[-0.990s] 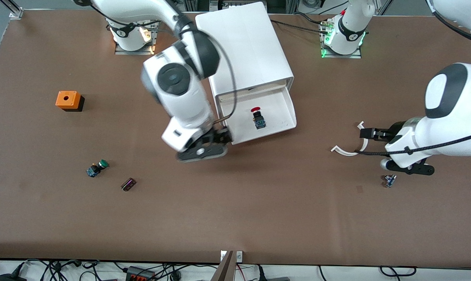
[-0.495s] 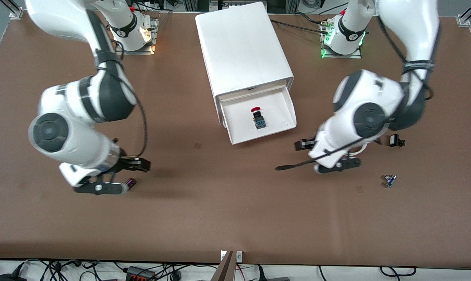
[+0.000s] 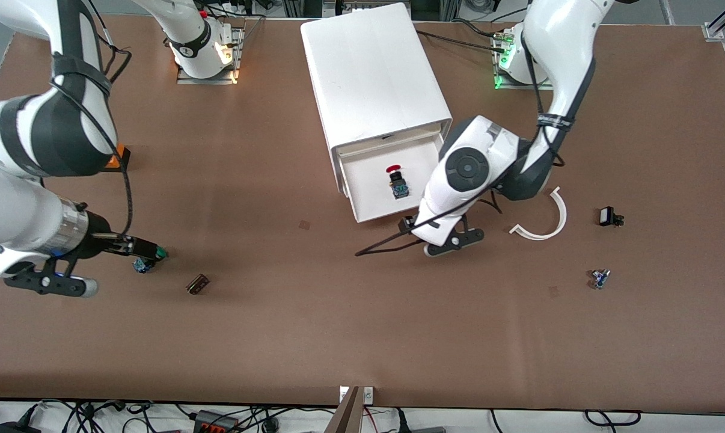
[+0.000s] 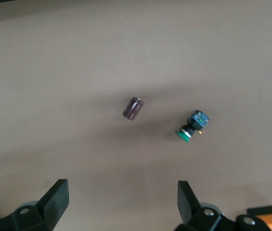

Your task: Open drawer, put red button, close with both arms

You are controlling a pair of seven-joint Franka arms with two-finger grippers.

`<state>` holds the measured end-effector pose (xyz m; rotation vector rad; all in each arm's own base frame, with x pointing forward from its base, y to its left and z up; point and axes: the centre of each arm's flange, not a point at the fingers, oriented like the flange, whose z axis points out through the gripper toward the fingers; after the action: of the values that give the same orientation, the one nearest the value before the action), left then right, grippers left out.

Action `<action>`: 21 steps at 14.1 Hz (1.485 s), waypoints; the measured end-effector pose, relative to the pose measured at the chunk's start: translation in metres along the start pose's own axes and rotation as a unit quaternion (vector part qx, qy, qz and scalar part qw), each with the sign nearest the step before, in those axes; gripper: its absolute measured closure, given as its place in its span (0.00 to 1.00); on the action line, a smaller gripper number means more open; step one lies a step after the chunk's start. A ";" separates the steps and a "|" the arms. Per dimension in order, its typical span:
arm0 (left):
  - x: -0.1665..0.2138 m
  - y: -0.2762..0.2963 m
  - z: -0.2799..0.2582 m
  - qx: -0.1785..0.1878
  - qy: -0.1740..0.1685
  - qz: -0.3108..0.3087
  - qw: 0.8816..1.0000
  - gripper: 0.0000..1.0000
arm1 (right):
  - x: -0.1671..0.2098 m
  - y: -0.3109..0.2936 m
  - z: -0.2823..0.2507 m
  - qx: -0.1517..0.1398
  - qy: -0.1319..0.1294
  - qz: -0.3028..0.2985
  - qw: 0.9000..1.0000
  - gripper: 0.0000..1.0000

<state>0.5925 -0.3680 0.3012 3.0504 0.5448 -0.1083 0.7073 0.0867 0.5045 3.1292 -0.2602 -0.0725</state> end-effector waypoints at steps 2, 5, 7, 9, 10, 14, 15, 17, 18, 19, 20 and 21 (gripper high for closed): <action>-0.011 0.005 0.009 0.006 -0.006 0.003 1.000 0.00 | -0.005 0.019 -0.012 0.000 -0.005 0.008 1.000 0.00; -0.039 0.015 0.015 0.022 -0.034 0.023 0.999 0.00 | -0.011 0.074 -0.025 0.004 -0.009 -0.008 1.000 0.00; -0.066 0.021 0.018 0.049 -0.066 0.041 0.996 0.00 | -0.018 0.110 -0.038 0.008 -0.006 -0.028 1.000 0.00; -0.090 0.027 0.020 0.060 -0.102 0.044 0.992 0.00 | -0.028 0.122 -0.052 0.010 0.000 -0.037 0.999 0.00; -0.098 0.029 0.020 0.061 -0.119 0.044 0.990 0.00 | -0.034 0.122 -0.056 0.010 0.001 -0.038 0.999 0.00; -0.123 0.035 0.022 0.070 -0.151 0.055 0.984 0.00 | -0.050 0.121 -0.061 -0.008 -0.003 -0.063 0.998 0.00; -0.126 0.035 0.023 0.070 -0.157 0.053 0.984 0.00 | -0.051 0.122 -0.059 -0.009 -0.005 -0.069 0.998 0.00; -0.125 0.035 0.024 0.062 -0.172 0.042 0.982 0.00 | -0.056 0.123 -0.053 -0.008 -0.008 -0.070 0.997 0.00; -0.124 0.034 0.024 0.060 -0.175 0.040 0.982 0.00 | -0.061 0.124 -0.049 -0.008 -0.003 -0.070 0.998 0.00; -0.123 0.034 0.024 0.060 -0.176 0.038 0.982 0.00 | -0.067 0.125 -0.045 -0.006 0.001 -0.070 0.997 0.00; -0.121 0.033 0.023 0.059 -0.176 0.037 0.982 0.00 | -0.076 0.127 -0.041 -0.005 0.003 -0.070 0.997 0.00; -0.118 0.031 0.022 0.058 -0.176 0.034 0.982 0.00 | -0.087 0.129 -0.039 -0.005 0.004 -0.070 0.998 0.00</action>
<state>0.4914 -0.4391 0.2888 3.0469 0.4200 -0.6831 0.6023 -0.0264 0.5482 3.1331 -0.0389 -0.0612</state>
